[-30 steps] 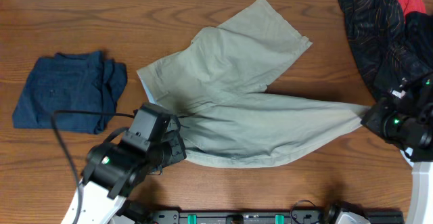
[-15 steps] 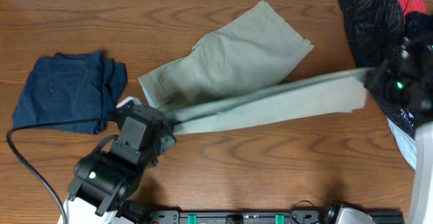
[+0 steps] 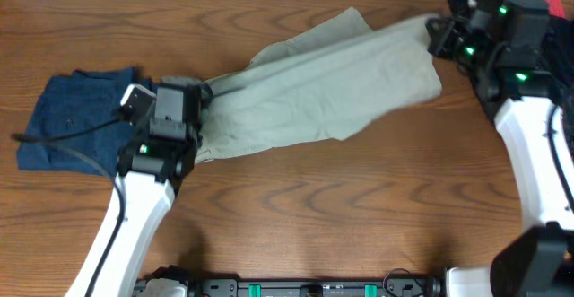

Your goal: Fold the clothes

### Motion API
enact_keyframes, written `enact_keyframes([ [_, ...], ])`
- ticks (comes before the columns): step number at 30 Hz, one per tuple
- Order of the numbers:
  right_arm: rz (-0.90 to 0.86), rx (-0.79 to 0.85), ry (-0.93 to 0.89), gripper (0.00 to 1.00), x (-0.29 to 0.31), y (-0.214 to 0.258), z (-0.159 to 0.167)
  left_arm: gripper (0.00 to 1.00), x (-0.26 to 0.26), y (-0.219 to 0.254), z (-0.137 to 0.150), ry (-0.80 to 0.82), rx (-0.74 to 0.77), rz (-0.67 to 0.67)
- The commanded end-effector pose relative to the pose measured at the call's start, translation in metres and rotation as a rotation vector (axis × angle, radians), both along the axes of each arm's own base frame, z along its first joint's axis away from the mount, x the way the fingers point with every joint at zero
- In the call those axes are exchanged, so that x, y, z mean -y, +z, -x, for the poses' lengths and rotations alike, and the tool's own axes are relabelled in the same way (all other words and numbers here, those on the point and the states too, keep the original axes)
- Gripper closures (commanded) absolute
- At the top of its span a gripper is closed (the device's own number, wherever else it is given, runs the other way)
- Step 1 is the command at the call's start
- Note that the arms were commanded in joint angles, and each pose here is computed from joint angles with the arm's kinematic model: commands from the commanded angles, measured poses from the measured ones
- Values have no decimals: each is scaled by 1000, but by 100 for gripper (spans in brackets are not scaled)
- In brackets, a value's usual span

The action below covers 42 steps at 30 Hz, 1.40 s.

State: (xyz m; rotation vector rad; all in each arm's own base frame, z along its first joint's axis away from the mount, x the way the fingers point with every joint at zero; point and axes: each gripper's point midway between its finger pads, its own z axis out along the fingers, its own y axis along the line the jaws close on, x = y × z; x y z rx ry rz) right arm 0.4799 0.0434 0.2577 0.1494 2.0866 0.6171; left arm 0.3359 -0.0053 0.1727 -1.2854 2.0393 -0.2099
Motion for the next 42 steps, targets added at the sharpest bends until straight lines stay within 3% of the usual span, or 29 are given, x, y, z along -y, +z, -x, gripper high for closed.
enact_keyframes([
  [1, 11, 51, -16, 99, -14, -2, -24, 94, -28, -8, -20, 94, 10, -42],
  [4, 36, 95, -34, 99, -31, -16, -47, 92, -40, -21, -45, 130, 41, -40],
  [6, 41, 108, -58, 98, -42, -32, -62, 83, -44, -32, -56, 137, 41, -43],
  [7, 46, 121, -56, 76, -49, -41, -70, 63, -44, -40, -62, 136, 37, -37],
  [8, 49, 130, -53, 34, -55, -50, -77, 40, -43, -47, -67, 119, 27, -32],
  [9, 47, 137, -43, 1, -61, -60, -82, 25, -39, -56, -71, 88, 9, -25],
  [10, 47, 135, -38, 1, -64, -70, -87, 12, -36, -64, -73, 55, -12, -17],
  [12, 51, 107, -36, 1, -66, -88, -89, 4, -31, -81, -72, 6, -65, 0],
  [17, 105, -63, -105, 1, -40, -137, -79, 4, -29, -111, -54, -12, -198, 1],
  [23, 211, -239, -162, 1, -6, -177, -56, 4, -22, -119, -43, -42, -253, 36],
  [35, 270, -402, -115, 30, -5, -257, -40, 4, -5, -129, -28, -161, -332, 44],
  [37, 277, -437, -115, 36, -3, -270, -35, 4, -6, -134, -26, -162, -343, 44],
  [39, 302, -480, -134, 49, 4, -279, -27, 4, -6, -137, -26, -168, -354, 40],
  [42, 383, -586, -189, 93, 24, -290, -5, 4, -3, -146, -23, -197, -385, 31],
])
